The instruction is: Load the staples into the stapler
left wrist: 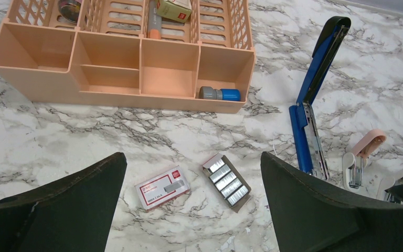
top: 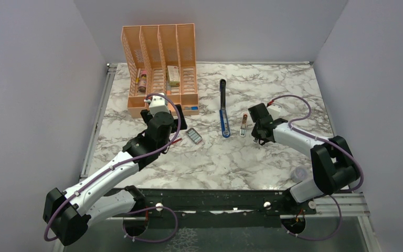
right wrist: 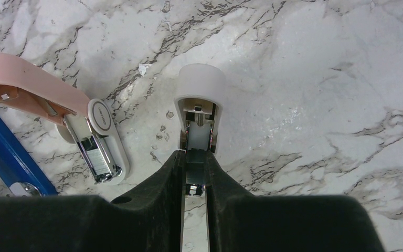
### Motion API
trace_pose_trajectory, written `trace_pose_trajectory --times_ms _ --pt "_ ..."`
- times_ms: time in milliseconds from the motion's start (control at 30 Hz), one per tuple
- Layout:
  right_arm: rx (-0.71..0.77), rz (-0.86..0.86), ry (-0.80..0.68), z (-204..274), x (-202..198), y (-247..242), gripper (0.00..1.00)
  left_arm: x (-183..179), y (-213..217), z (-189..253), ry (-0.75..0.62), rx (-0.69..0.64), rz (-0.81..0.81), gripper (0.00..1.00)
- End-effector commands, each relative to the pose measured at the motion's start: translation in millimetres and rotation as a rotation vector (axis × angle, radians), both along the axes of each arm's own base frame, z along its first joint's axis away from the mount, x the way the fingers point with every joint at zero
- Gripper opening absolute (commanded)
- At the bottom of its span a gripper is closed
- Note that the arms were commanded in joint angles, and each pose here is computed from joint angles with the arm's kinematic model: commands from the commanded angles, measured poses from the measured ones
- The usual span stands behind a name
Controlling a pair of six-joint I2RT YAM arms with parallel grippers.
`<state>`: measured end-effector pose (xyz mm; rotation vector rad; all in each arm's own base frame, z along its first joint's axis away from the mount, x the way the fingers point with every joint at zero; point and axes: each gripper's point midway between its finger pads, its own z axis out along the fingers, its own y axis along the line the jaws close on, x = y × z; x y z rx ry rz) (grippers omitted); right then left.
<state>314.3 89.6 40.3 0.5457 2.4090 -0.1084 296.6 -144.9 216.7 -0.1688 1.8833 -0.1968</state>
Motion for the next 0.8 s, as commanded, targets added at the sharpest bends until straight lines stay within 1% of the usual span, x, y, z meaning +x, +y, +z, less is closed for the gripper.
trace_pose_trajectory --times_ms 0,333,767 --pt "-0.016 -0.057 0.006 -1.6 2.5 -6.1 0.21 2.0 -0.1 3.2 -0.010 -0.011 0.005 0.99" --pt "-0.016 -0.138 0.004 3.7 2.5 -10.8 0.22 2.1 0.2 3.0 -0.009 -0.010 0.006 0.99" --pt "-0.014 -0.139 0.015 -1.1 -2.8 -12.0 0.23 2.2 -0.3 1.7 -0.007 -0.010 0.005 0.99"
